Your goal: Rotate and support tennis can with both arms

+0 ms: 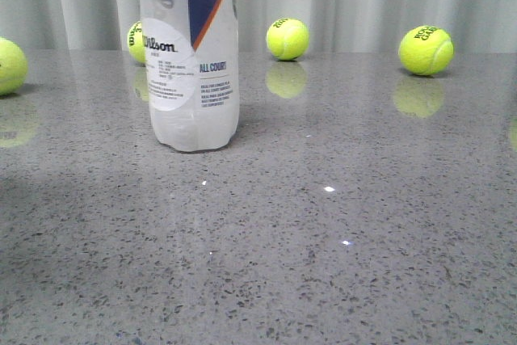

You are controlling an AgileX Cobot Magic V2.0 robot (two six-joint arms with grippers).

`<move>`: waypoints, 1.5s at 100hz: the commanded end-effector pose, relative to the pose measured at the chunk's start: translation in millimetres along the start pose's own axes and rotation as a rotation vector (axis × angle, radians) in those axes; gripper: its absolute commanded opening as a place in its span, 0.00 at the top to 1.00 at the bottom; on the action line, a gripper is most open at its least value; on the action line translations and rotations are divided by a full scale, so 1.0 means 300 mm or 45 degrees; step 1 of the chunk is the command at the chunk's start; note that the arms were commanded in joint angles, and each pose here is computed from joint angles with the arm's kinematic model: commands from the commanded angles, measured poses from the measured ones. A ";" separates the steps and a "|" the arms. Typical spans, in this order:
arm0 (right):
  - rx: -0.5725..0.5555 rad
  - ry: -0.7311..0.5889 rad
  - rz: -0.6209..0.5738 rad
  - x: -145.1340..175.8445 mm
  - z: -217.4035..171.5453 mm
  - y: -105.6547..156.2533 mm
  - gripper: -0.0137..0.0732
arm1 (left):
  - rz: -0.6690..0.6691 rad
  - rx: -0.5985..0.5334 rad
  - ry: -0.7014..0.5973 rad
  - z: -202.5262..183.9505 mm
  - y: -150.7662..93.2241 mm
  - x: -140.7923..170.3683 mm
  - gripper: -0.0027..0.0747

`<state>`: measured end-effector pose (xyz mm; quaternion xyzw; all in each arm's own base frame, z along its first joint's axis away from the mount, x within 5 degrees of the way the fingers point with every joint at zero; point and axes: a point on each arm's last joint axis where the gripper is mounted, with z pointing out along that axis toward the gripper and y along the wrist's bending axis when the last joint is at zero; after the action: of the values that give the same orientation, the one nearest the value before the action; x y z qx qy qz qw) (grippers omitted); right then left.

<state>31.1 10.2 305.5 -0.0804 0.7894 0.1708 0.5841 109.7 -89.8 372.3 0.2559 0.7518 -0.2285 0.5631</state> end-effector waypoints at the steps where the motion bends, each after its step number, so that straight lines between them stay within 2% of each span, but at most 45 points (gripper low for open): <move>1: -0.017 -0.117 -0.006 -0.045 -0.008 0.008 0.92 | -0.008 -0.003 -0.174 -0.040 -0.002 -0.016 0.99; 42: -0.017 -0.117 -0.006 -0.045 -0.008 0.008 0.92 | 0.067 -0.046 -0.151 -0.069 0.011 0.119 0.99; 58: -0.017 -0.117 -0.006 -0.045 -0.008 0.008 0.92 | 0.067 -0.053 -0.197 -0.071 0.014 0.147 0.99; 69: -0.017 -0.117 -0.006 -0.045 -0.008 0.008 0.92 | 0.066 -0.069 -0.303 -0.067 0.019 0.154 0.99; 78: -0.017 -0.117 -0.006 -0.045 -0.008 0.008 0.92 | 0.060 -0.125 -0.360 -0.064 0.036 0.158 0.99; 94: -0.017 -0.117 -0.006 -0.045 -0.008 0.008 0.92 | 0.085 -0.257 -0.337 -0.067 0.073 0.188 0.99; 104: -0.017 -0.117 -0.006 -0.045 -0.008 0.008 0.92 | 0.027 -0.309 -0.356 -0.087 0.085 0.212 0.99; 131: -0.017 -0.117 -0.006 -0.045 -0.008 0.008 0.92 | -0.036 -0.531 -0.372 -0.132 0.124 0.333 0.99; 150: -0.017 -0.117 -0.006 -0.045 -0.008 0.008 0.92 | 0.007 -0.688 -0.416 -0.160 0.136 0.437 0.99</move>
<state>31.1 10.2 305.5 -0.0804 0.7894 0.1708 0.5841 74.1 -16.0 251.3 0.0815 0.7265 -0.0685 0.6789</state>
